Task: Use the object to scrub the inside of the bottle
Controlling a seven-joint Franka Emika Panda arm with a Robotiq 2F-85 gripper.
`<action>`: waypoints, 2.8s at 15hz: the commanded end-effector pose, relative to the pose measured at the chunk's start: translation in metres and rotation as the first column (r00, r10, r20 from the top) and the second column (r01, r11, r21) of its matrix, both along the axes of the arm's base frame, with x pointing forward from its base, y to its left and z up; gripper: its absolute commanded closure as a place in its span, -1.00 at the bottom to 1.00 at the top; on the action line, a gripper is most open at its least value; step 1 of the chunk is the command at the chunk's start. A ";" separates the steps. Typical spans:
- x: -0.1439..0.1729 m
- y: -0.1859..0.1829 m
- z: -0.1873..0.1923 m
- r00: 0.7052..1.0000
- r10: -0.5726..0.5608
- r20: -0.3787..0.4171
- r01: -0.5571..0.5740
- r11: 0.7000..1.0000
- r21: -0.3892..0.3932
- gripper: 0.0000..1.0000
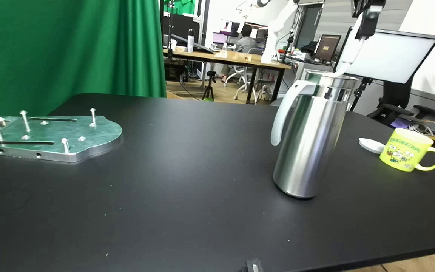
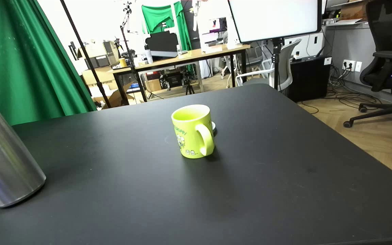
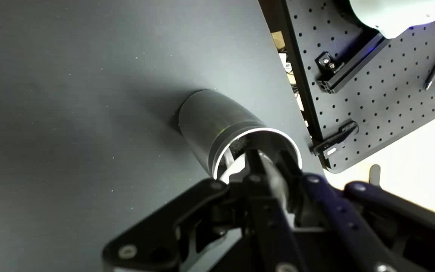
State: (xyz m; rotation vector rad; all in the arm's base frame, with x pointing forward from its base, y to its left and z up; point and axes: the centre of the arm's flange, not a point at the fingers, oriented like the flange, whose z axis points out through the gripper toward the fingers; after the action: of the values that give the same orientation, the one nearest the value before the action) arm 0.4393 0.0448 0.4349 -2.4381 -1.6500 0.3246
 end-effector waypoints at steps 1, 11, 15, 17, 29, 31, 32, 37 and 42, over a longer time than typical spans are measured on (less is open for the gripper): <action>-0.005 0.021 0.047 0.999 0.018 0.044 -0.015 0.998 -0.053 0.93; -0.011 0.057 0.039 0.996 0.087 -0.002 -0.086 0.985 -0.152 0.93; -0.003 0.060 -0.001 0.993 0.088 -0.082 -0.101 0.981 -0.166 0.93; 0.000 0.061 -0.015 0.990 0.089 -0.112 -0.107 0.980 -0.168 0.93; -0.028 0.081 0.059 0.991 0.133 -0.002 -0.131 0.974 -0.187 0.93; -0.038 0.083 0.072 0.990 0.138 0.030 -0.129 0.970 -0.207 0.93; -0.043 0.082 0.076 0.989 0.140 0.037 -0.129 0.968 -0.215 0.93; -0.040 0.073 0.053 0.994 0.111 0.012 -0.105 0.966 -0.237 0.93; -0.028 0.062 0.002 0.995 0.073 -0.072 -0.088 0.967 -0.241 0.93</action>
State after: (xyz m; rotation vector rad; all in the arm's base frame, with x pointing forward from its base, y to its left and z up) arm 0.4035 0.1132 0.4610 -2.4789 -1.8448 0.5916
